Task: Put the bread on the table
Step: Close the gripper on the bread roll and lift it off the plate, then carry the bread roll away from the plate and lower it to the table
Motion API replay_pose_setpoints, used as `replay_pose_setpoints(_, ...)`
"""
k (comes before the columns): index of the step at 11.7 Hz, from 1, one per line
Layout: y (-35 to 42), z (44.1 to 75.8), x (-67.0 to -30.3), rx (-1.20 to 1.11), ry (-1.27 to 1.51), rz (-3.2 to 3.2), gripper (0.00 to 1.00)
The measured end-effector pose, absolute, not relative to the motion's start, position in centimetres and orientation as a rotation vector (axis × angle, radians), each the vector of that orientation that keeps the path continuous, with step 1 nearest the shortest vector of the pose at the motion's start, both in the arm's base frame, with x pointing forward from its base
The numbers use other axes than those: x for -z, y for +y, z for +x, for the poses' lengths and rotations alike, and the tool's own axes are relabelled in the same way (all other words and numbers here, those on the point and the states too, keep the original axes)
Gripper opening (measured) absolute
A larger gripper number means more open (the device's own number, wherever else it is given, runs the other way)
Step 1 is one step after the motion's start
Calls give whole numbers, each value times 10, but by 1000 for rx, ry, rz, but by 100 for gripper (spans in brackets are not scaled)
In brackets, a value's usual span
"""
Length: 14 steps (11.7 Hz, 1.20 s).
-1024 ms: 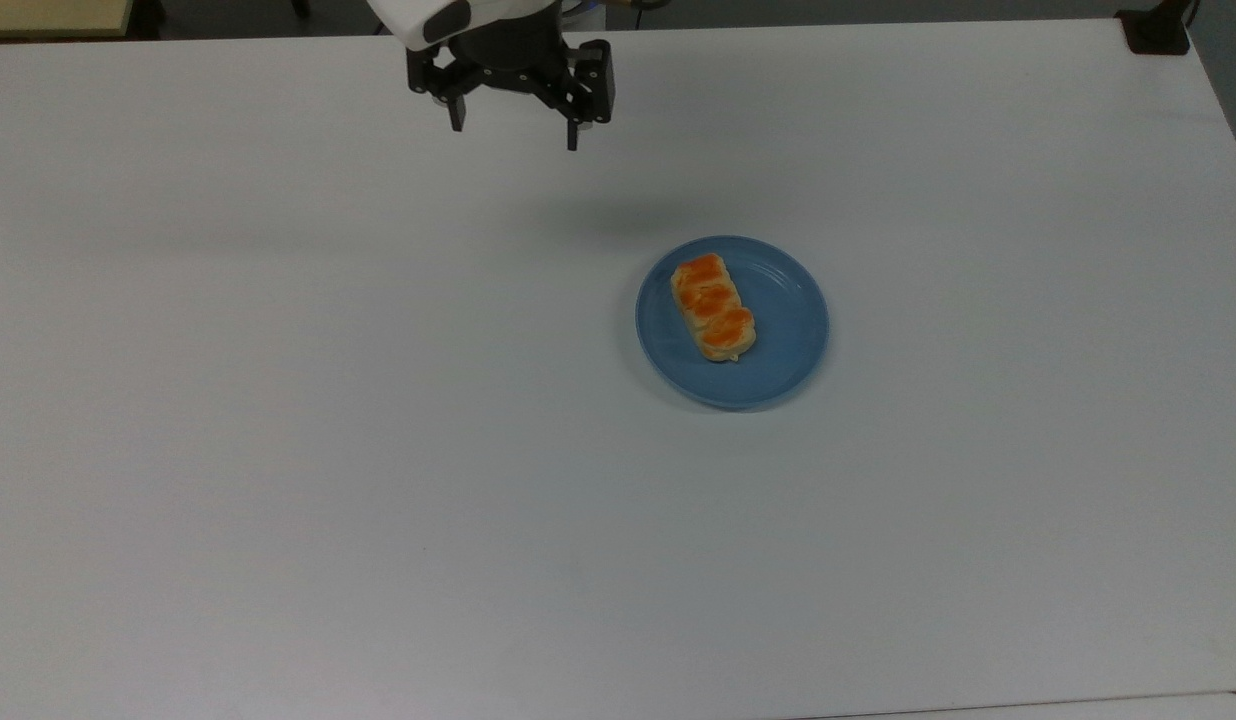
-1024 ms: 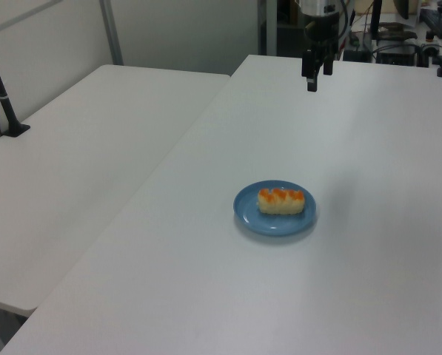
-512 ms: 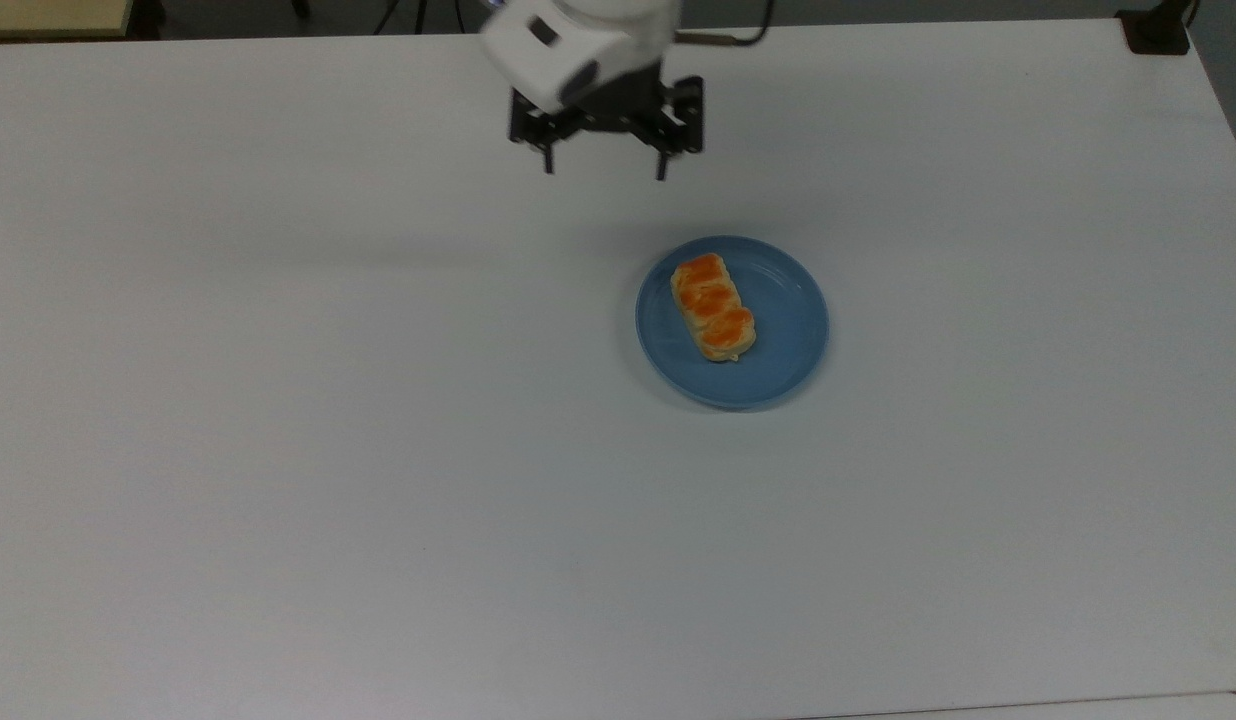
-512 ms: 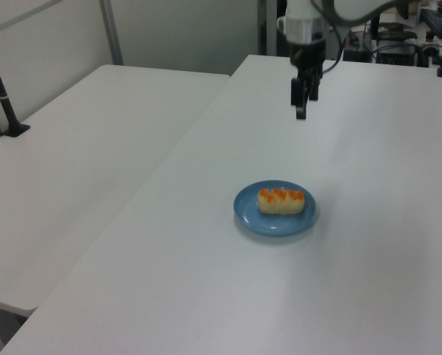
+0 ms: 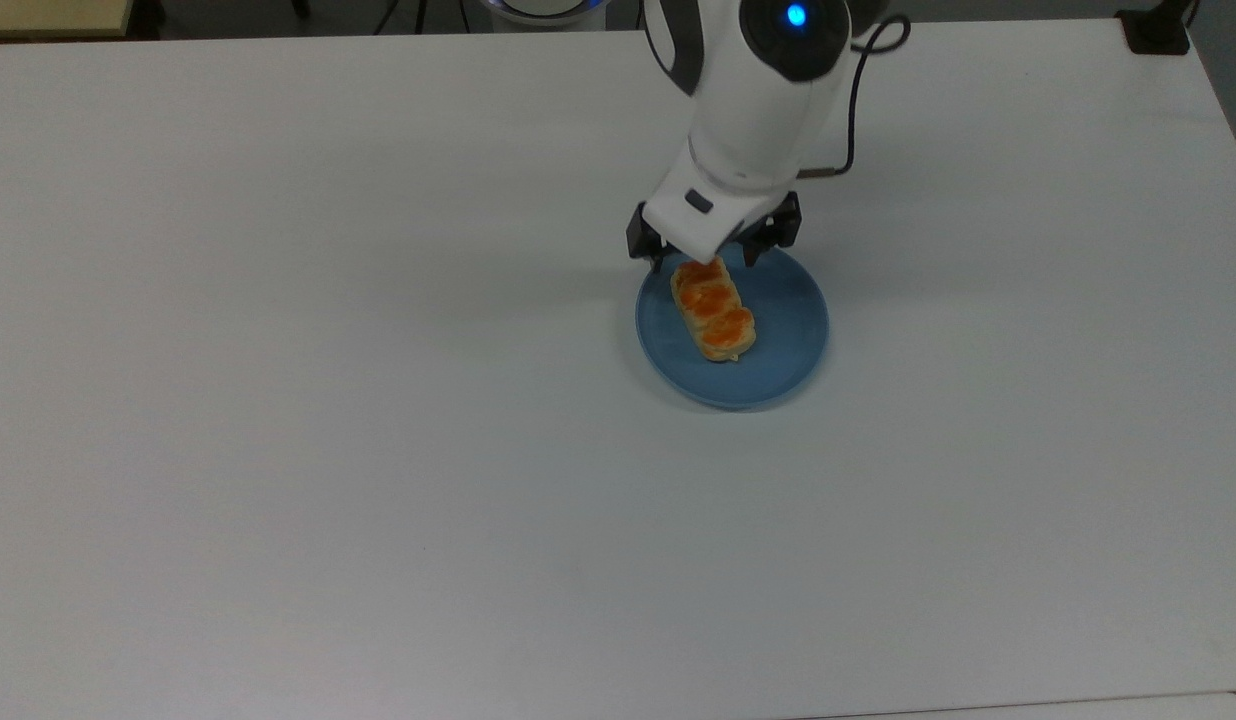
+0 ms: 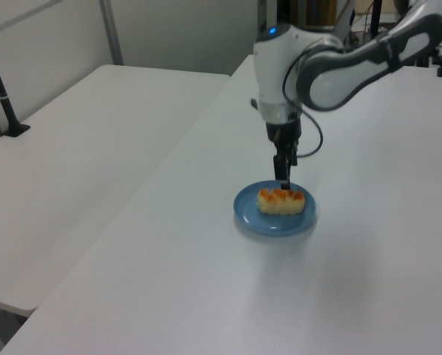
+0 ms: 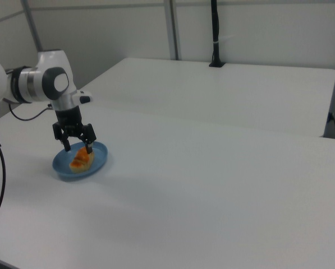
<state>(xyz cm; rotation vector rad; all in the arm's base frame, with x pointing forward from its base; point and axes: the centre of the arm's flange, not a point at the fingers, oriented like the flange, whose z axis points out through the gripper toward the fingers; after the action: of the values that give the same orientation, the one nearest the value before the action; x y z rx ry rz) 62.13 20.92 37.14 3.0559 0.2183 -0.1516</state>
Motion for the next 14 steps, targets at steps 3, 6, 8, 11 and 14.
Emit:
replay_pose_setpoints(3, 229, 624, -330, 119, 182, 2993, 95)
replay_pose_setpoints(6, 237, 624, -317, 103, 154, 2981, 74)
replay_pose_setpoints(8, 236, 628, -324, 80, 150, 2986, 64)
replay_pose_setpoints(11, 228, 640, -379, -34, 134, 3005, 64)
replay_pose_setpoints(14, 189, 649, -469, -27, 134, 3055, 64)
